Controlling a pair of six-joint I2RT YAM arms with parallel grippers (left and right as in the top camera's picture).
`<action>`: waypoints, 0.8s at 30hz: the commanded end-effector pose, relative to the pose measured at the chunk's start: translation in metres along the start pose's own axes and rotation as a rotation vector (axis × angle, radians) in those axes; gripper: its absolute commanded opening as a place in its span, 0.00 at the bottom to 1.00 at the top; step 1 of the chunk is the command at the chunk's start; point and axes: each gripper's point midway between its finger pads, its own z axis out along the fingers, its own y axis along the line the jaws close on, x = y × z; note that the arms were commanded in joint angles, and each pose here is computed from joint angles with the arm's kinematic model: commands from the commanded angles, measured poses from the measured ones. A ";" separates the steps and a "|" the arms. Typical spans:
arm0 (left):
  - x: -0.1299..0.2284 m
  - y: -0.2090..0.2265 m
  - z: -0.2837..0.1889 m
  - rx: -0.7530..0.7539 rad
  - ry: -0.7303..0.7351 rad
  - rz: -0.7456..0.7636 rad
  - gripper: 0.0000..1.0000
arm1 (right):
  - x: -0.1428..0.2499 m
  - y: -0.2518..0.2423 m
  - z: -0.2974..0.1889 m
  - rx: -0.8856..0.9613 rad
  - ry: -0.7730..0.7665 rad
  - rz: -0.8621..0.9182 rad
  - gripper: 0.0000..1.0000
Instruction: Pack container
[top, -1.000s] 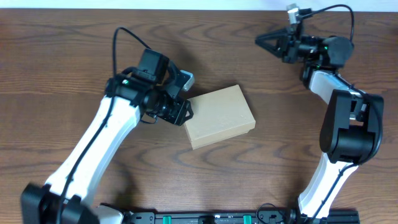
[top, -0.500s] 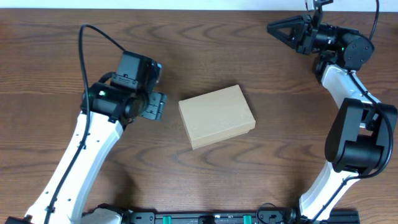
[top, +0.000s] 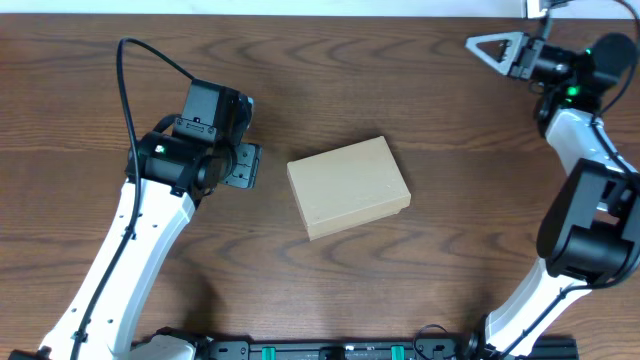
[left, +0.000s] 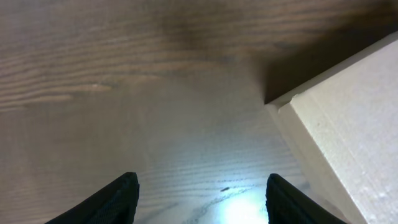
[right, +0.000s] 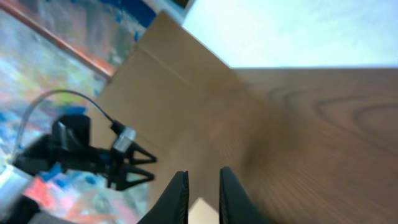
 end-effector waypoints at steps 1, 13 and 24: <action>-0.007 0.000 -0.011 0.015 -0.047 -0.017 0.66 | 0.012 -0.019 0.019 -0.010 0.020 -0.030 0.09; -0.010 0.000 -0.022 0.017 -0.083 -0.032 0.67 | 0.092 -0.135 0.010 0.503 0.052 0.210 0.24; -0.006 0.019 -0.022 -0.094 -0.071 -0.035 0.77 | 0.130 -0.136 -0.066 1.144 0.417 -0.039 0.26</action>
